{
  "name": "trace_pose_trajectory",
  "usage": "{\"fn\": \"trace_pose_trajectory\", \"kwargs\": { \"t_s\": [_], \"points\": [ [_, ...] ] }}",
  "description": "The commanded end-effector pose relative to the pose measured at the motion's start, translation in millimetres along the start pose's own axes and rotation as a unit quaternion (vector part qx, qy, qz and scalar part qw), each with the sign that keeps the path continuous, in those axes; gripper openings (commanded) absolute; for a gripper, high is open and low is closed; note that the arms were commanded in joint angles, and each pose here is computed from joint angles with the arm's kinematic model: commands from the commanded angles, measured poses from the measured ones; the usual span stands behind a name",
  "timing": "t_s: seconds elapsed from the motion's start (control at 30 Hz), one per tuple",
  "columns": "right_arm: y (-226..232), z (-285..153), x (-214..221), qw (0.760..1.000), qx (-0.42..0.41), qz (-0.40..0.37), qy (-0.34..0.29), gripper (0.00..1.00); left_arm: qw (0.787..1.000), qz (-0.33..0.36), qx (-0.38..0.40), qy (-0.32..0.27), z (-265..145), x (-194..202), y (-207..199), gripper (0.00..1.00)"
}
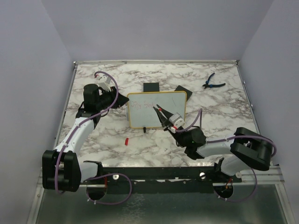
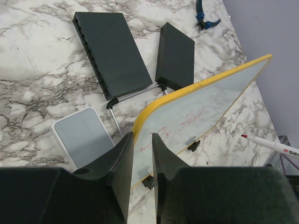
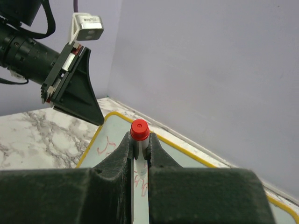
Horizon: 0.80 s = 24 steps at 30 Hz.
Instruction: Write a sentence on the whiteboard
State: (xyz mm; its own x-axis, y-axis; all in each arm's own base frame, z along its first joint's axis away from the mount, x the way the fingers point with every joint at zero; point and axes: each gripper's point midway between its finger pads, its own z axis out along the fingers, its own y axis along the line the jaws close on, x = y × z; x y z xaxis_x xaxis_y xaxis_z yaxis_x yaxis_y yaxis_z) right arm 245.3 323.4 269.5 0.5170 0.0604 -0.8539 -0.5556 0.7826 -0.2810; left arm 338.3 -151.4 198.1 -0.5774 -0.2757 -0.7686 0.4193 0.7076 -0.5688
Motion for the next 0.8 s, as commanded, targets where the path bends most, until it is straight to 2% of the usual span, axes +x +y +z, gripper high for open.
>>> {"fn": "trace_pose_trajectory", "kwargs": {
  "t_s": [0.0,0.77],
  "points": [
    [-21.5,-2.6,-35.7,0.998,0.039,0.015,-0.057,0.01,1.000,0.017,0.010,-0.010,-3.2,-5.1,-7.3,0.23],
    [-50.5,-2.1,-17.2,0.996,0.081,-0.002,-0.043,0.01,1.000,0.017,0.005,-0.010,-2.8,-4.1,-4.6,0.23]
  ]
}}
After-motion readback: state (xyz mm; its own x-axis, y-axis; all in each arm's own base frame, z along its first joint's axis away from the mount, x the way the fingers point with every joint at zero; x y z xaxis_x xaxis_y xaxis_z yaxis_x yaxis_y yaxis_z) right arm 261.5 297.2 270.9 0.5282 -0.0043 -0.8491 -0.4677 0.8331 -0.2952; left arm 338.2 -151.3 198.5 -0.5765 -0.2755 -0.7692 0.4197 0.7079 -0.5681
